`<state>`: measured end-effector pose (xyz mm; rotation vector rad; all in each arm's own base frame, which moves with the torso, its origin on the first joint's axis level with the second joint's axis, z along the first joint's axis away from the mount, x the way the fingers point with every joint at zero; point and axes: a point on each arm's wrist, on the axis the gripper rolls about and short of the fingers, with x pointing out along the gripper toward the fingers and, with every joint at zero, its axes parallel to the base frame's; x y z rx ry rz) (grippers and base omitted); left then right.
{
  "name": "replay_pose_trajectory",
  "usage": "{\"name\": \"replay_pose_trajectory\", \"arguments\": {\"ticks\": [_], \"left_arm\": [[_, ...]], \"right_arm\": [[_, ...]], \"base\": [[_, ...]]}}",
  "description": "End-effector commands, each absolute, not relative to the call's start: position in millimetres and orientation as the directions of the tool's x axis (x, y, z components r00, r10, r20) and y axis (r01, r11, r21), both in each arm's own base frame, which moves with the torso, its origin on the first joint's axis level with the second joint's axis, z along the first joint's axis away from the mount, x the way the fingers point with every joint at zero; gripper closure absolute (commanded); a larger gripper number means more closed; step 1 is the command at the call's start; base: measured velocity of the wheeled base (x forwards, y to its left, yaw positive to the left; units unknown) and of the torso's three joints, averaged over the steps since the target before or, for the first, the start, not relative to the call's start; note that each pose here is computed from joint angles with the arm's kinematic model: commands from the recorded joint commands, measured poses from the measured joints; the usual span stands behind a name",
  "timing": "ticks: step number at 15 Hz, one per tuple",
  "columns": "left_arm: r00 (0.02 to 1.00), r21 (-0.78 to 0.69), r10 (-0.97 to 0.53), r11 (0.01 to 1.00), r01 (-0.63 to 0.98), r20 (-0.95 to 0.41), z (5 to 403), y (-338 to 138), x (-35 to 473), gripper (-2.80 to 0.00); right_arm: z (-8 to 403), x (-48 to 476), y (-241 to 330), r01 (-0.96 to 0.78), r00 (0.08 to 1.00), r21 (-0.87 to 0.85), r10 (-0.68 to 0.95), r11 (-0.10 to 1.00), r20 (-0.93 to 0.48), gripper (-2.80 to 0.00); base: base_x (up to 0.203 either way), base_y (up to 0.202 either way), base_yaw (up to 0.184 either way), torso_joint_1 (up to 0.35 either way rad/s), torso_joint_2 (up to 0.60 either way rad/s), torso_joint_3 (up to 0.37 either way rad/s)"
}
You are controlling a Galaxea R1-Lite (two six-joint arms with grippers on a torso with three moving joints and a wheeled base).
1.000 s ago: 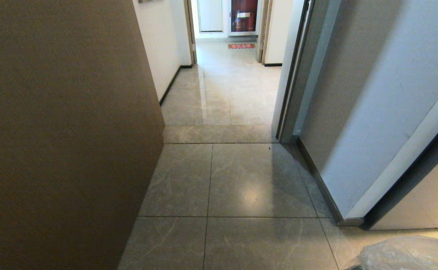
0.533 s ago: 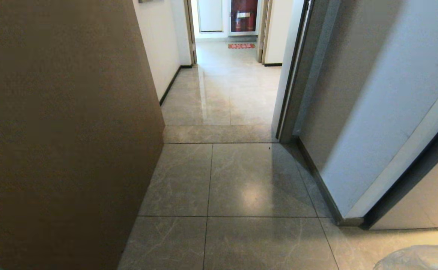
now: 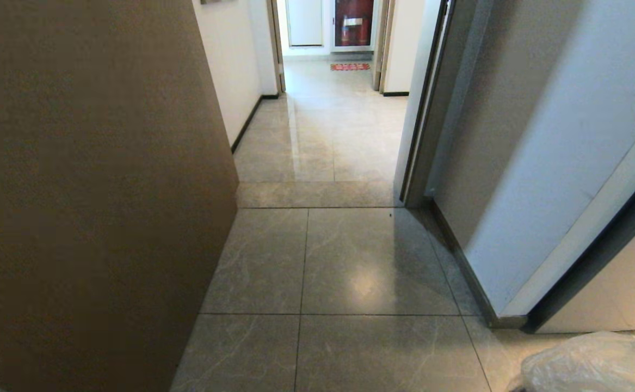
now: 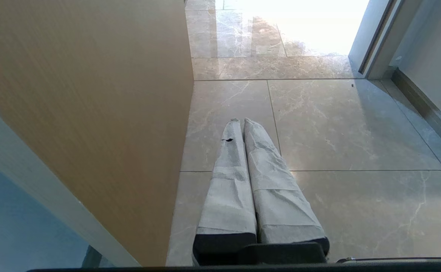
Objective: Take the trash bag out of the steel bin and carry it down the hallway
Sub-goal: Put the trash bag at the door
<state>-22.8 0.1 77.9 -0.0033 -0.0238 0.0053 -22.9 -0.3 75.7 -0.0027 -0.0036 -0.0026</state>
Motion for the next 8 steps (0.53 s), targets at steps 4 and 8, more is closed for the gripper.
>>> {"name": "replay_pose_trajectory", "arguments": {"ticks": [4, 8], "left_arm": [[1.000, -0.003, 0.006, 1.000, -0.006, 0.014, 75.0, 0.1, -22.0, 0.00], [1.000, -0.003, 0.006, 1.000, -0.006, 0.014, 75.0, 0.1, -22.0, 0.00]], "right_arm": [[75.8, -22.8, -0.3, 0.003, 1.000, -0.003, -0.003, 1.000, 0.003, 0.00], [75.8, -22.8, -0.3, 0.002, 1.000, -0.003, -0.002, 1.000, 0.003, 0.00]], "base": [[0.115, 0.000, -0.001, 0.003, 0.00, 0.003], [0.192, 0.000, -0.001, 0.003, 0.00, 0.004]]}}
